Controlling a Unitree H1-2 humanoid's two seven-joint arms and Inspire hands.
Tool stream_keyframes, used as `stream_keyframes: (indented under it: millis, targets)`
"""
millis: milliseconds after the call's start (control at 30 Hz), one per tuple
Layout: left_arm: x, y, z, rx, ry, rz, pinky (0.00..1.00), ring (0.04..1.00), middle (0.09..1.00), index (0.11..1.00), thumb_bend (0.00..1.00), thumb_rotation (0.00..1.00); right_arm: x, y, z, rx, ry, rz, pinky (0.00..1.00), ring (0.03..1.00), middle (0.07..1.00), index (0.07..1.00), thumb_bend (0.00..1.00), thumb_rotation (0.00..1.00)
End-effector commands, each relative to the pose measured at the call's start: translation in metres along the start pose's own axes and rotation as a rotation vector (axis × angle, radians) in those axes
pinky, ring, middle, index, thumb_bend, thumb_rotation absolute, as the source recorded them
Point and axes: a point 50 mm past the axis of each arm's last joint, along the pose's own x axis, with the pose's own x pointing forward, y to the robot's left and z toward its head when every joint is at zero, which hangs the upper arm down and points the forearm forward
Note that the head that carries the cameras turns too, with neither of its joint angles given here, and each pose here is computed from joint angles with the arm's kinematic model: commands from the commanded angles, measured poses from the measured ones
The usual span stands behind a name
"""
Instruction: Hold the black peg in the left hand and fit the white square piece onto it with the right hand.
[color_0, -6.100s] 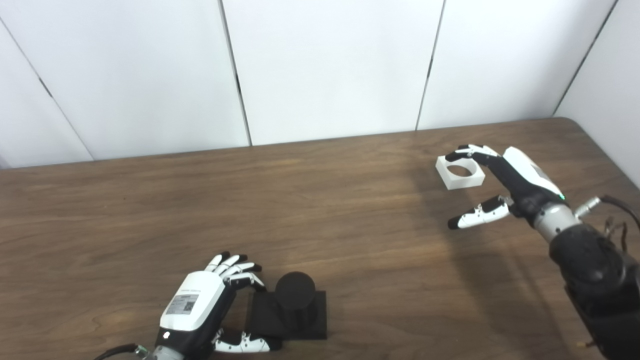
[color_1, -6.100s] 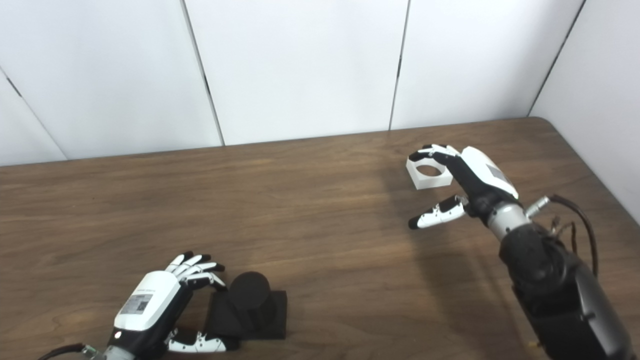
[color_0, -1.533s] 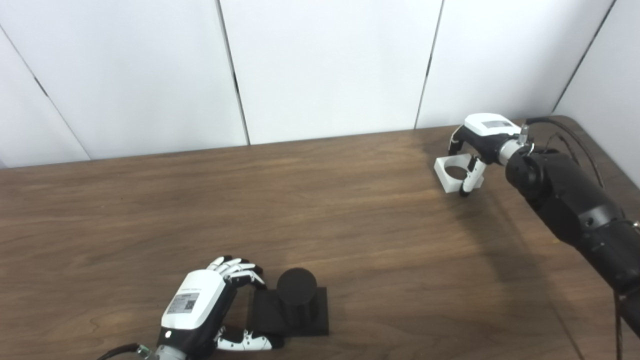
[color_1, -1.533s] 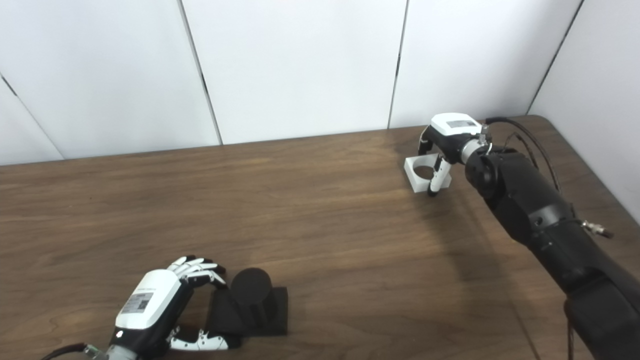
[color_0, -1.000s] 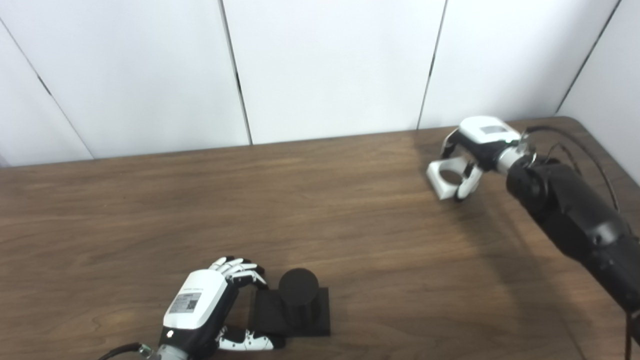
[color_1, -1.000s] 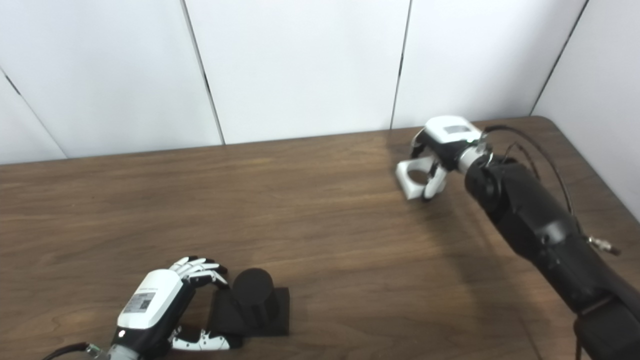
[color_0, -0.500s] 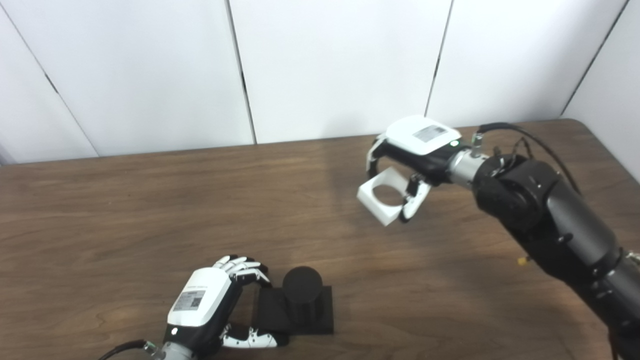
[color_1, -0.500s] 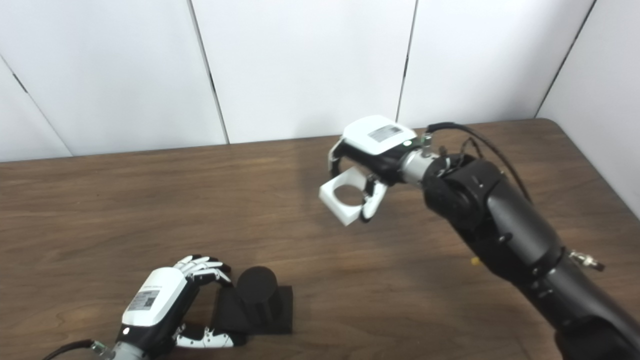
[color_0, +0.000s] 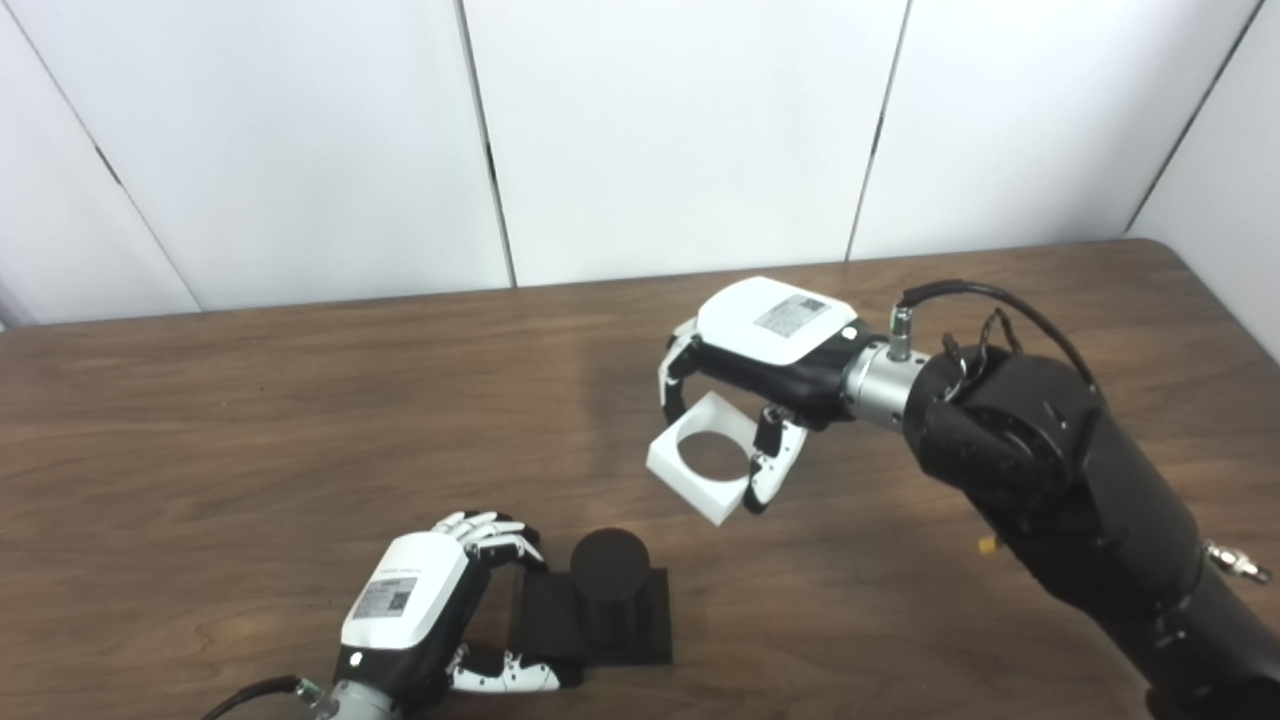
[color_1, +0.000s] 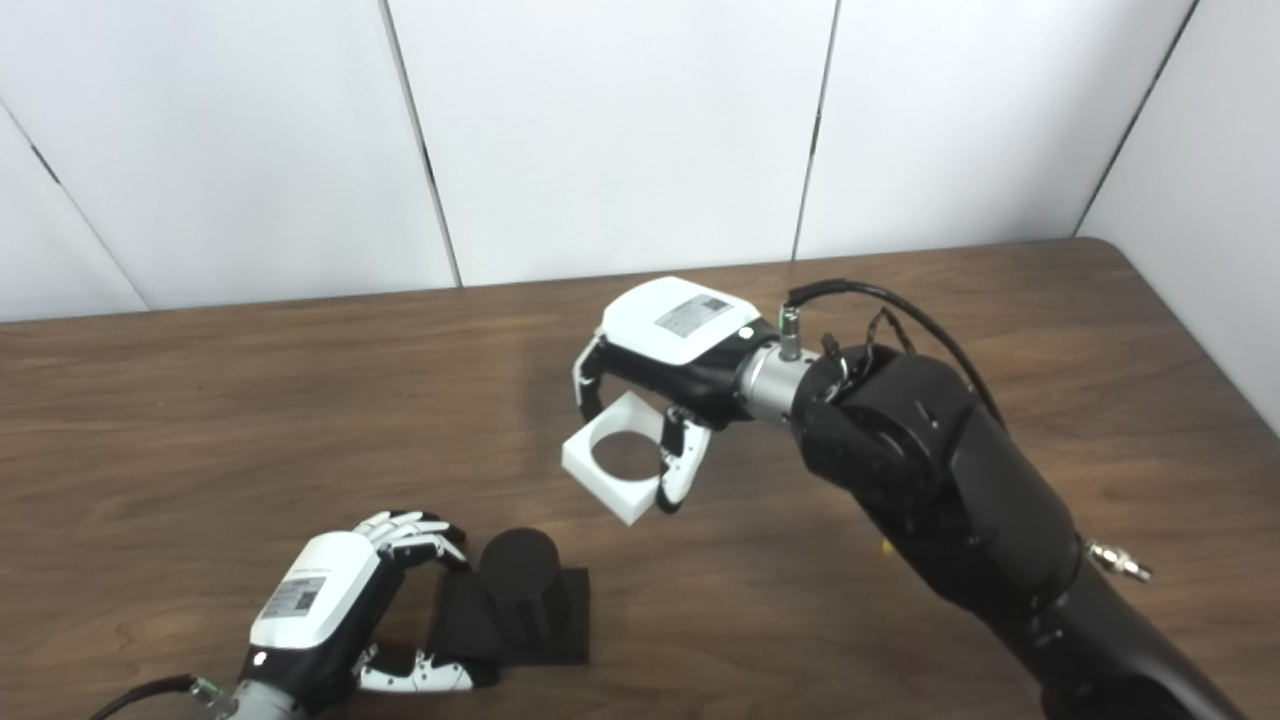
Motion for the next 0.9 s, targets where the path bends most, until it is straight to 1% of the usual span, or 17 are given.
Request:
stream_keyframes:
  millis: [0, 167, 367, 500, 633, 867]
  targets:
    - [-0.003, -0.017, -0.003, 0.007, 0.033, -0.123, 0.90, 0.850, 0.779, 0.489, 0.50, 0.06, -0.004, -0.022, 0.011, -0.047, -0.037, -0.079, 0.74, 0.858, 0.732, 0.484, 0.52, 0.13]
    - [-0.002, -0.018, -0.003, 0.012, 0.030, -0.123, 0.90, 0.849, 0.778, 0.489, 0.50, 0.06, -0.006, -0.032, 0.032, -0.065, -0.114, -0.120, 0.73, 0.849, 0.725, 0.484, 0.52, 0.13]
    - [0.000, -0.018, -0.001, 0.012, 0.033, -0.127, 0.91, 0.850, 0.778, 0.490, 0.50, 0.06, -0.009, -0.041, 0.050, -0.058, -0.168, -0.145, 0.72, 0.848, 0.722, 0.484, 0.52, 0.13]
    - [0.001, -0.020, -0.001, 0.011, 0.027, -0.118, 0.90, 0.846, 0.773, 0.489, 0.50, 0.06, -0.011, -0.044, 0.056, -0.067, -0.195, -0.154, 0.72, 0.842, 0.712, 0.483, 0.52, 0.13]
    - [0.001, -0.020, 0.000, 0.010, 0.028, -0.119, 0.90, 0.845, 0.773, 0.489, 0.50, 0.06, -0.011, -0.043, 0.060, -0.051, -0.207, -0.142, 0.74, 0.847, 0.714, 0.482, 0.52, 0.13]
    - [0.002, -0.019, 0.002, 0.013, 0.026, -0.122, 0.90, 0.845, 0.775, 0.490, 0.50, 0.06, -0.007, -0.036, 0.061, -0.050, -0.210, -0.116, 0.75, 0.846, 0.718, 0.483, 0.52, 0.13]
